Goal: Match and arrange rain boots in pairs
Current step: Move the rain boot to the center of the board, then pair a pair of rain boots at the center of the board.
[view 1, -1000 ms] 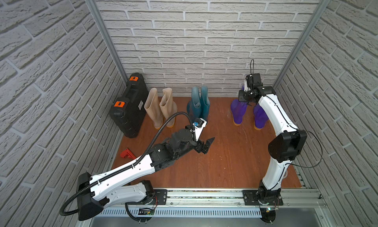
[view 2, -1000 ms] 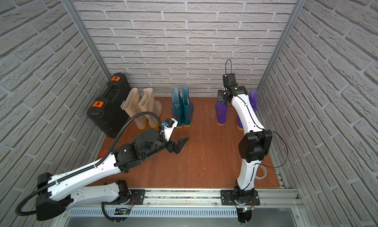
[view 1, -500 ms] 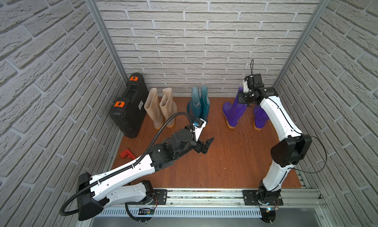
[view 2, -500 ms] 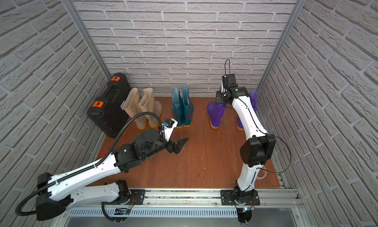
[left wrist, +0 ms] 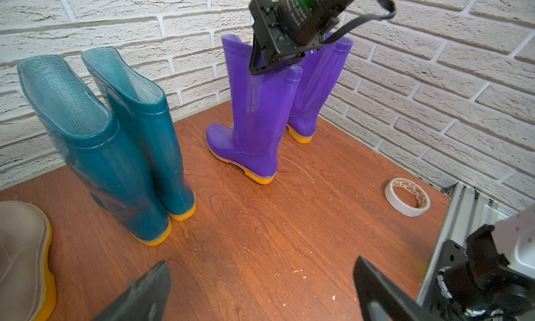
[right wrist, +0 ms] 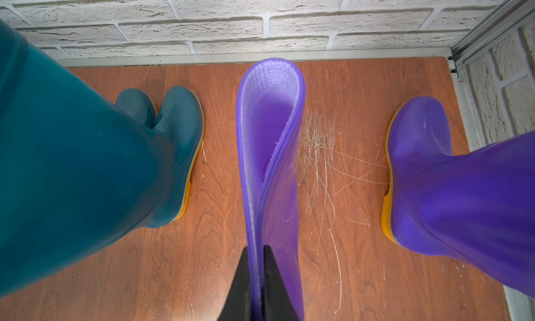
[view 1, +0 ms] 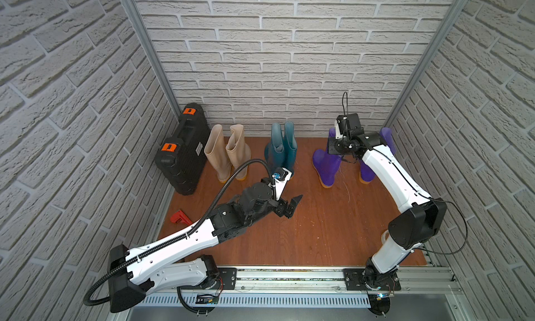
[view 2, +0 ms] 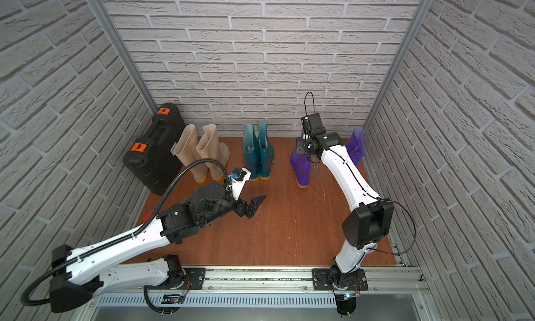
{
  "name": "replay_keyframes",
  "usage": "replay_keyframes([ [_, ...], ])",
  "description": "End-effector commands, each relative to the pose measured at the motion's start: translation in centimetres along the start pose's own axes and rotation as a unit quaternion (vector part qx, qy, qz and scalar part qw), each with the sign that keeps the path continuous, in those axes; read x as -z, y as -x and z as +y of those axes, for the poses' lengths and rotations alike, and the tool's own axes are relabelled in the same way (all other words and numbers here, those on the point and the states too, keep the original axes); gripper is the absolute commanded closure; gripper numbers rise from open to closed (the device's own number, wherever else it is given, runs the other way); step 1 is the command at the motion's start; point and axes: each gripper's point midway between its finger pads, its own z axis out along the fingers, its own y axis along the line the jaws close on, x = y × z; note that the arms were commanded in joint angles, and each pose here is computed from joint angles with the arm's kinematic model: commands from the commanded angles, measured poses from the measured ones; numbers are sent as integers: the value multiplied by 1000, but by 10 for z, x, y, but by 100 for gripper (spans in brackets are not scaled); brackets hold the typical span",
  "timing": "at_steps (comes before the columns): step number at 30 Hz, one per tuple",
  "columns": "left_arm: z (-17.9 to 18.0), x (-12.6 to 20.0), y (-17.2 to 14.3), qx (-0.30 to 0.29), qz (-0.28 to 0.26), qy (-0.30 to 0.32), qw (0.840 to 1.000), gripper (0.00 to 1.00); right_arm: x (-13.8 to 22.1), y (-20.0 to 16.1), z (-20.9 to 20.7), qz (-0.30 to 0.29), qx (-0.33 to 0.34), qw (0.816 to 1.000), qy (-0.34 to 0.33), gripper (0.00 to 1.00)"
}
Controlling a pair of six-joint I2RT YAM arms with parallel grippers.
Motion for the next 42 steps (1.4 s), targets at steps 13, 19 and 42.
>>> replay_keyframes([
  [13, -3, 7, 15, 1, -23, -6, 1000, 2, 32, 36, 7, -97, -28, 995, 17, 56],
  [19, -3, 7, 14, 2, -22, -7, 1000, 2, 67, 39, -11, -127, -20, 992, -6, 46],
  [42, -2, 8, 10, 2, -29, -7, 1000, 2, 106, -6, -175, -162, -51, 966, -193, 16],
])
